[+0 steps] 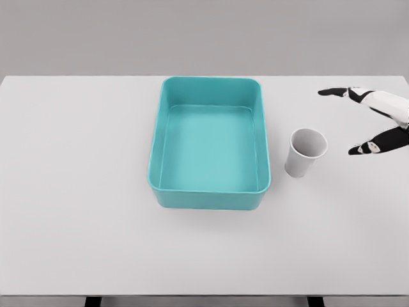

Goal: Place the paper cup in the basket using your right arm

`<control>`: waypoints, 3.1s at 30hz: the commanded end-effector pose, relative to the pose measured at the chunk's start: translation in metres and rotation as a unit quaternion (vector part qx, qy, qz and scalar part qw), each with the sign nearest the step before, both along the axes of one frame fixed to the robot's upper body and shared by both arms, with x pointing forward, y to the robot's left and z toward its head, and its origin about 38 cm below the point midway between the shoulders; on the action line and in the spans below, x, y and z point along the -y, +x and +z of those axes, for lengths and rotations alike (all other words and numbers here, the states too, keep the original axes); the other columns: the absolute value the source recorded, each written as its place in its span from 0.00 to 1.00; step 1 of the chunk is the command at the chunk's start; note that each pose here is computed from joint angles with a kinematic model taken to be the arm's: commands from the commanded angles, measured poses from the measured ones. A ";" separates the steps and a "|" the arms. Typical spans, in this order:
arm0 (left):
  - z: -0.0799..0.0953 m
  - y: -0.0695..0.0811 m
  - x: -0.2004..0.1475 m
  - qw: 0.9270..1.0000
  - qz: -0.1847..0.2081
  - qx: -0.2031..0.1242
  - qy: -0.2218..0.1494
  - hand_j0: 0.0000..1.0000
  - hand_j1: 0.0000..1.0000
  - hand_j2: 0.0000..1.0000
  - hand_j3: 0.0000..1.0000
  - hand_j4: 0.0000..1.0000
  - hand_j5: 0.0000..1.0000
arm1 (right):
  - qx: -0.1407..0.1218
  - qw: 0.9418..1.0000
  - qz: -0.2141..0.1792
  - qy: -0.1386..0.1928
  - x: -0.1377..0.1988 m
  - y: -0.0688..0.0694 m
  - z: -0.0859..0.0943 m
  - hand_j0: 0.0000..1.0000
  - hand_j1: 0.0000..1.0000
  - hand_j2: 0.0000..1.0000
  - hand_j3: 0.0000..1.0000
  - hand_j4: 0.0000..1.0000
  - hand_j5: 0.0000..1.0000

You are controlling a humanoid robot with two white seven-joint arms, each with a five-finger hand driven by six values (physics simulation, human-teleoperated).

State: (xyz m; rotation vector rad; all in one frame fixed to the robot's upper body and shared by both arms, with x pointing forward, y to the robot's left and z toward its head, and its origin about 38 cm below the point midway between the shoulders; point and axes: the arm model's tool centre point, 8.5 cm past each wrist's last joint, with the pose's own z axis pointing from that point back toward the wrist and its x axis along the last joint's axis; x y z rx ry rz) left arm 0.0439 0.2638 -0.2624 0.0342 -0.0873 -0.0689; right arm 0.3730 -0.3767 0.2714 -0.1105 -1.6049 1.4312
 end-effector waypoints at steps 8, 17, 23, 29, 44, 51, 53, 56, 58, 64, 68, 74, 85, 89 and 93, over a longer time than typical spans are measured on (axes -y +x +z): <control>0.000 0.001 0.000 1.000 0.000 0.001 0.000 1.00 1.00 1.00 1.00 1.00 1.00 | -0.118 0.974 -0.086 0.170 0.022 0.018 -0.037 1.00 1.00 1.00 1.00 1.00 1.00; 0.000 0.001 0.000 1.000 0.000 0.001 0.000 1.00 1.00 1.00 1.00 1.00 1.00 | -0.117 0.967 -0.087 0.208 0.025 0.015 -0.078 1.00 1.00 1.00 1.00 1.00 1.00; 0.000 0.001 0.000 1.000 0.000 0.001 0.000 1.00 1.00 1.00 1.00 1.00 1.00 | -0.102 0.964 -0.079 0.231 0.027 0.003 -0.111 1.00 1.00 1.00 1.00 1.00 1.00; 0.000 0.001 0.000 1.000 0.000 0.001 0.000 1.00 1.00 1.00 1.00 1.00 1.00 | -0.097 0.953 -0.082 0.273 0.017 0.003 -0.136 1.00 1.00 1.00 1.00 1.00 1.00; 0.000 0.001 0.000 1.000 0.000 0.001 0.000 1.00 1.00 1.00 1.00 1.00 1.00 | -0.146 0.915 -0.138 0.350 0.017 -0.005 -0.194 1.00 1.00 1.00 1.00 1.00 1.00; 0.000 0.001 0.000 1.000 0.000 0.001 0.000 1.00 1.00 1.00 1.00 1.00 1.00 | -0.160 0.906 -0.144 0.364 0.008 -0.005 -0.207 1.00 1.00 1.00 1.00 1.00 1.00; 0.000 0.000 0.000 1.000 0.000 0.000 0.000 1.00 1.00 1.00 1.00 1.00 1.00 | -0.163 0.905 -0.142 0.367 0.004 -0.005 -0.209 1.00 1.00 1.00 1.00 1.00 1.00; 0.000 0.001 0.000 1.000 0.000 0.001 0.000 1.00 1.00 1.00 1.00 1.00 1.00 | -0.168 0.901 -0.141 0.374 -0.002 -0.005 -0.213 1.00 1.00 1.00 1.00 1.00 1.00; 0.000 0.001 0.000 1.000 0.001 0.001 0.000 1.00 1.00 1.00 1.00 1.00 1.00 | -0.169 0.901 -0.140 0.374 -0.003 -0.005 -0.214 1.00 1.00 1.00 1.00 1.00 1.00; 0.000 0.001 0.000 1.000 0.000 0.001 0.000 1.00 1.00 1.00 1.00 1.00 1.00 | -0.176 0.898 -0.133 0.381 -0.015 -0.005 -0.219 1.00 1.00 1.00 1.00 1.00 1.00; 0.000 0.001 0.000 1.000 0.000 0.001 0.000 1.00 1.00 1.00 1.00 1.00 1.00 | -0.181 0.897 -0.128 0.383 -0.022 -0.005 -0.222 1.00 1.00 1.00 1.00 1.00 1.00; 0.000 0.001 0.000 1.000 0.000 0.001 0.000 1.00 1.00 1.00 1.00 1.00 1.00 | -0.189 0.892 -0.144 0.384 -0.016 -0.004 -0.231 1.00 1.00 1.00 1.00 1.00 1.00; 0.000 0.001 0.000 1.000 0.000 0.001 0.000 1.00 1.00 1.00 1.00 1.00 1.00 | -0.189 0.893 -0.139 0.384 -0.020 0.005 -0.223 1.00 1.00 1.00 1.00 1.00 1.00; 0.000 0.001 0.000 1.000 0.000 0.001 0.000 1.00 1.00 1.00 1.00 1.00 1.00 | -0.187 0.894 -0.136 0.385 -0.021 0.006 -0.220 1.00 1.00 1.00 1.00 1.00 1.00; 0.000 0.001 0.000 1.000 0.000 0.001 0.000 1.00 1.00 1.00 1.00 1.00 1.00 | -0.186 0.895 -0.127 0.386 -0.026 0.008 -0.213 1.00 1.00 1.00 1.00 1.00 1.00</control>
